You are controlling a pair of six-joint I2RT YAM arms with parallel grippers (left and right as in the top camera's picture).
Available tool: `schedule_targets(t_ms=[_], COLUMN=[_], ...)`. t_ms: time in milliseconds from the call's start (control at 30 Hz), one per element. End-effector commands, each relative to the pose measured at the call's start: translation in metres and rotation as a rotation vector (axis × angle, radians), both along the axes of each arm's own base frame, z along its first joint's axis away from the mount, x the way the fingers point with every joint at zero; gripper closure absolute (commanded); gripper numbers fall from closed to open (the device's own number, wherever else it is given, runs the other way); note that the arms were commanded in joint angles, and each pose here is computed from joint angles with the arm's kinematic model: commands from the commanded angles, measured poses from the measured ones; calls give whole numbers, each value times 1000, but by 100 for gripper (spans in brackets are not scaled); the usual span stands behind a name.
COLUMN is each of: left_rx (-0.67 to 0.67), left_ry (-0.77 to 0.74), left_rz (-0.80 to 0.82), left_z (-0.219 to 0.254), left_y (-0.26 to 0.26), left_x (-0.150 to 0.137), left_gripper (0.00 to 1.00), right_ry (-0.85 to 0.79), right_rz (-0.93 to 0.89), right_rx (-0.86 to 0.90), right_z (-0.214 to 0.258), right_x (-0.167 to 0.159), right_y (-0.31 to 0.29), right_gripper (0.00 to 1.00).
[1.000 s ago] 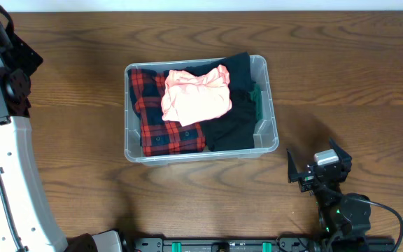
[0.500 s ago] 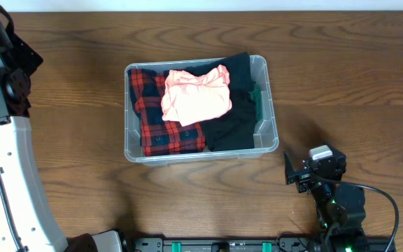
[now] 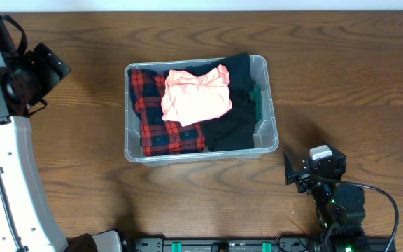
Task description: Pack container
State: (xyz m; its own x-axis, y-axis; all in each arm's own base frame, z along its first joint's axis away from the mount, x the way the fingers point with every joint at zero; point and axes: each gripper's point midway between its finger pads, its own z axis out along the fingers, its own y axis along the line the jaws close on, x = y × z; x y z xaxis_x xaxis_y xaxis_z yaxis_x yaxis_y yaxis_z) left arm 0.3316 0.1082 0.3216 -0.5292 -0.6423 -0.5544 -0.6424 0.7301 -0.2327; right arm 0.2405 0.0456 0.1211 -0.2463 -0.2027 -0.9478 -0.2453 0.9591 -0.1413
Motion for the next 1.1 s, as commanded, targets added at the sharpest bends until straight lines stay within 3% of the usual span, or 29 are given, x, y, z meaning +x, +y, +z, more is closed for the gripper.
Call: schedule_targets(t_ms=[0, 167, 467, 767, 1067], left_rx=[31, 200, 249, 281, 281], left_ry=[-48, -137, -322, -493, -583], left_rz=[-109, -253, -400, -525, -581], left_z=[15, 54, 91, 70, 2], left_y=[-9, -16, -75, -112, -124], left_x=[0, -14, -72, -108, -136], left_gripper=[2, 2, 2, 2, 2], right_ry=[7, 7, 7, 7, 7], right_rz=[-5, -5, -5, -5, -5], right_rx=[12, 12, 12, 12, 12], right_z=[-3, -3, -3, -3, -3], right_x=[0, 0, 0, 0, 0], right_y=[-1, -1, -1, -1, -1], right_gripper=[1, 1, 1, 1, 1])
